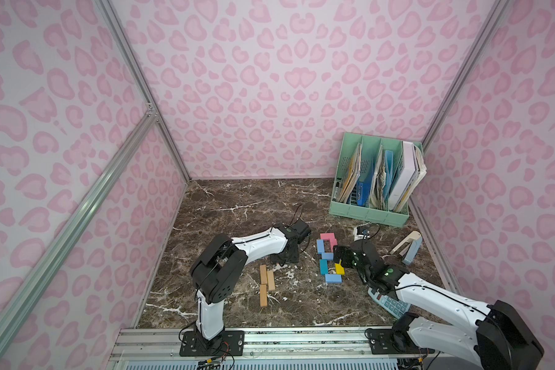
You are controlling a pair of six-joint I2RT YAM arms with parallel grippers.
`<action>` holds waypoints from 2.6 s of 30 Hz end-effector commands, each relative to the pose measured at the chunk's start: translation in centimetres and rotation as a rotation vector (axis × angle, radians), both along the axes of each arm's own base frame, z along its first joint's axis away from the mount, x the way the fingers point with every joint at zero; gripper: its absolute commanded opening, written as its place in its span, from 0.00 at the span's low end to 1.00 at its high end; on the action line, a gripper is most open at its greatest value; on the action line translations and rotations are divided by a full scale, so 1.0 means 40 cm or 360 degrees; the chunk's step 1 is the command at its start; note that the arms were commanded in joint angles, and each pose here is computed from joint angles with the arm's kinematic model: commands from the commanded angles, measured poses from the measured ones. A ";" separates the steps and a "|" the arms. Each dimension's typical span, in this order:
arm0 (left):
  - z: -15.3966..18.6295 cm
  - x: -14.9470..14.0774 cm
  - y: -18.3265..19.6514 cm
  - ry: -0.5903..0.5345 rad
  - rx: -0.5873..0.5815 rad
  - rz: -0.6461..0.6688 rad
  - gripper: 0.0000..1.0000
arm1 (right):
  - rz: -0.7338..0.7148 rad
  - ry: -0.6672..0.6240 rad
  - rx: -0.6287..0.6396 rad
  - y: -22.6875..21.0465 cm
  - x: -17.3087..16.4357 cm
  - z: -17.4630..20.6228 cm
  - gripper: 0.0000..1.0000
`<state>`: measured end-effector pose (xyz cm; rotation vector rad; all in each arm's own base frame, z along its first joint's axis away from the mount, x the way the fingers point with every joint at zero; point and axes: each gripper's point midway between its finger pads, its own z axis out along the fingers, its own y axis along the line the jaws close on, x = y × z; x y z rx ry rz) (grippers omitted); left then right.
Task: Assemble the number 8 with building blocks
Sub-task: Adjust the building block at the center of the board.
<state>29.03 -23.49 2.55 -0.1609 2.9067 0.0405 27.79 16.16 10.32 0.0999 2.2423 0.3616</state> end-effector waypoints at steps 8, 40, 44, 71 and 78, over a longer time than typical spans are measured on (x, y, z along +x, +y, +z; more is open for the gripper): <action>-0.006 0.005 -0.002 0.0011 -0.0028 0.0013 0.65 | -0.0007 -0.0009 0.0026 0.001 0.000 0.002 0.97; -0.017 0.013 0.003 0.0021 -0.0050 0.0025 0.73 | 0.0015 0.0020 0.0034 0.008 -0.005 -0.011 0.97; -0.015 0.017 0.002 0.0017 -0.0053 0.0023 0.72 | 0.0014 0.0017 0.0037 0.008 -0.004 -0.009 0.97; -0.027 0.027 0.006 0.0021 -0.0028 -0.0019 0.65 | 0.0015 0.0030 0.0036 0.009 -0.005 -0.018 0.97; -0.029 0.029 0.007 0.0022 -0.0031 -0.0012 0.65 | 0.0018 0.0039 0.0034 0.009 -0.007 -0.022 0.97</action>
